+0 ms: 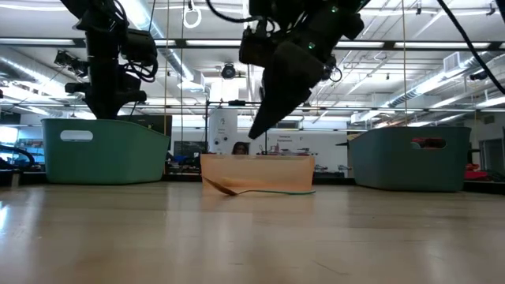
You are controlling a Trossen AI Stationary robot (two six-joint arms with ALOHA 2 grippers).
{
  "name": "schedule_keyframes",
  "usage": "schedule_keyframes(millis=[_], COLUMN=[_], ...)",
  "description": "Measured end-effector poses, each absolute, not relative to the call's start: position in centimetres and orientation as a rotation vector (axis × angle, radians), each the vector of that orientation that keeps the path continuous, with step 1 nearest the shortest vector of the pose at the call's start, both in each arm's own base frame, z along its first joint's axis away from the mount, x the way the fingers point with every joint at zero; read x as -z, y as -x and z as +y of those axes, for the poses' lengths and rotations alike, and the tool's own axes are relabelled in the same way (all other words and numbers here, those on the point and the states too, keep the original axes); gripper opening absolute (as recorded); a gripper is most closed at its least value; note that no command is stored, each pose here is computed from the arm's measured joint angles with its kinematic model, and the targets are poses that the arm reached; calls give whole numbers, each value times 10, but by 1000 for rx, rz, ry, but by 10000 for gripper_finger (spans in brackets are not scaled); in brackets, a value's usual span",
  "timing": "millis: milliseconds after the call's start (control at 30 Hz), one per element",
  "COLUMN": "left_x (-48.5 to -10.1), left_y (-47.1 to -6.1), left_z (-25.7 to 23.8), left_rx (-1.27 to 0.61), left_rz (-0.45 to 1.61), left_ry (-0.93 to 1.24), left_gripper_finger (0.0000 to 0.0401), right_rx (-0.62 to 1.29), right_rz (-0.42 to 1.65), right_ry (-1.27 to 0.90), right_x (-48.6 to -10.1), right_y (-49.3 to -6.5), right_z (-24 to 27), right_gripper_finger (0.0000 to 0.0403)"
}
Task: Pick & Place Kitchen Items
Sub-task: Put the green spoon into the green bin
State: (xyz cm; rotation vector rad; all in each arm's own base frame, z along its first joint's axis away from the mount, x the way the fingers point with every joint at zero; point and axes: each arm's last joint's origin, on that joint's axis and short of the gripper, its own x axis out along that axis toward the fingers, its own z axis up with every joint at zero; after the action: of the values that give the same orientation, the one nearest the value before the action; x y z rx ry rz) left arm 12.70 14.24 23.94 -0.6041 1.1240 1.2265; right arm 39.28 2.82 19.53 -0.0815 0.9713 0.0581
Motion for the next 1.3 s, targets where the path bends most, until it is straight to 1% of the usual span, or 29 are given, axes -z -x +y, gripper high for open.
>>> schedule_keyframes(millis=[167, 300, 367, 600, 1300], left_x=[-239, -239, -239, -239, -240], left_y=[-128, -128, -128, -129, -130], left_z=[142, 142, 141, 140, 141], left_rx=[-1223, -1223, -1220, -1214, -1215], left_rz=[1125, 1125, 1126, 1127, 1121], left_ry=[601, 601, 599, 593, 590], left_gripper_finger=[41, 41, 41, 41, 41], right_rx=[-60, -49, -45, -53, -46], right_rz=[1061, 1162, 1197, 1223, 1218], right_ry=[115, 227, 245, 275, 195], right_x=[-190, -187, -184, -170, -170], right_y=[-403, -410, -414, -422, -425], right_z=[35, 46, 48, 43, 20], right_gripper_finger=[96, 96, 96, 96, 96])
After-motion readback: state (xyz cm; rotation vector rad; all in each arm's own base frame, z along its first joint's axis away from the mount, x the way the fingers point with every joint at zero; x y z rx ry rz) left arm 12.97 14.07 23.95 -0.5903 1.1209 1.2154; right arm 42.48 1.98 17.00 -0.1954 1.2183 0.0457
